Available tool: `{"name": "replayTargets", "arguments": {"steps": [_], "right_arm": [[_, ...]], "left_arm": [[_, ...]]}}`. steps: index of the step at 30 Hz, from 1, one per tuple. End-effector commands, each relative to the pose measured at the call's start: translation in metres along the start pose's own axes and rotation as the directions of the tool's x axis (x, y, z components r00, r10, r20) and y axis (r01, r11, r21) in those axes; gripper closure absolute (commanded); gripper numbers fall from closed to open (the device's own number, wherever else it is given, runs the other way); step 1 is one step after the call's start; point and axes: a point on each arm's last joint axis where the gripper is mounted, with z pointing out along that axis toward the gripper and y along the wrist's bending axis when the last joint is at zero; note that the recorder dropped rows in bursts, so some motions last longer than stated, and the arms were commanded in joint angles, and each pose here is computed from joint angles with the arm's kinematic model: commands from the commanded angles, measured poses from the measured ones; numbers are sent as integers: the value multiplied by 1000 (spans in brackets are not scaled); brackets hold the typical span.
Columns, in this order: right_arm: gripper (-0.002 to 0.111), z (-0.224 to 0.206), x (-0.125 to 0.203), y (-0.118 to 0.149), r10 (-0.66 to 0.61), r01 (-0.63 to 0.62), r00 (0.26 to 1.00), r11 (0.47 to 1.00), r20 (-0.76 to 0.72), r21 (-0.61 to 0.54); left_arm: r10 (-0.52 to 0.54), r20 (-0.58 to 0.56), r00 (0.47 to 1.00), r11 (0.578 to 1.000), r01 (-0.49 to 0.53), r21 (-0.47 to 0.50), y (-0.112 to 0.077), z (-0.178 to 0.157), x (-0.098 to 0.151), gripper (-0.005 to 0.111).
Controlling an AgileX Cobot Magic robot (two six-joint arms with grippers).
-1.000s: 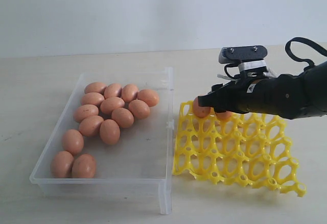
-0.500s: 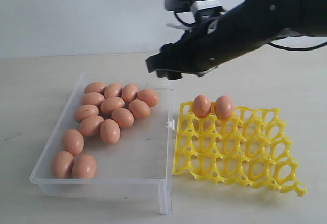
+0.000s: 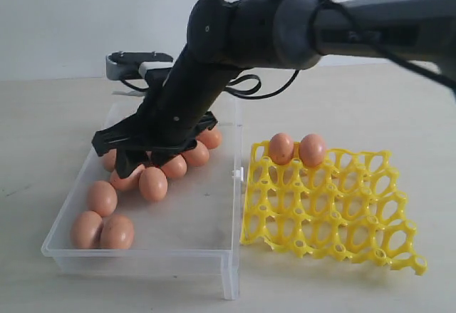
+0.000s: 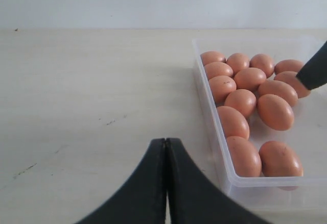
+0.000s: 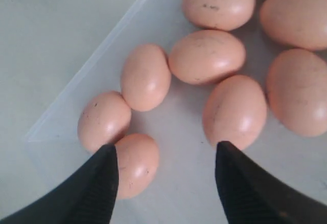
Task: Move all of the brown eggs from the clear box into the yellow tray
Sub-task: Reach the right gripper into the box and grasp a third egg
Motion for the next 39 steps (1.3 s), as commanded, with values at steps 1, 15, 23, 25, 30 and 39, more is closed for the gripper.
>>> {"name": "replayTargets", "arguments": {"steps": [1,15,23,25,30,39], "right_arm": [[53,26,-6,0,66,-72,994,995,-83,-69],[53,62,8,5,139,-171,965,976,-221,-135],[53,78,13,3,130,-159,964,981,-230,-110],[53,82,13,1,139,-164,967,981,-215,-102],[53,93,17,-4,148,-173,963,981,-227,-91],[108,69,6,-1,-1,-5,988,999,-154,-40]], "left_arm": [[0,14,1000,1000,0,0,0,-1,-2,107],[0,14,1000,1000,0,0,0,-1,-2,107],[0,14,1000,1000,0,0,0,-1,-2,107],[0,14,1000,1000,0,0,0,-1,-2,107],[0,14,1000,1000,0,0,0,-1,-2,107],[0,14,1000,1000,0,0,0,-1,-2,107]]}}
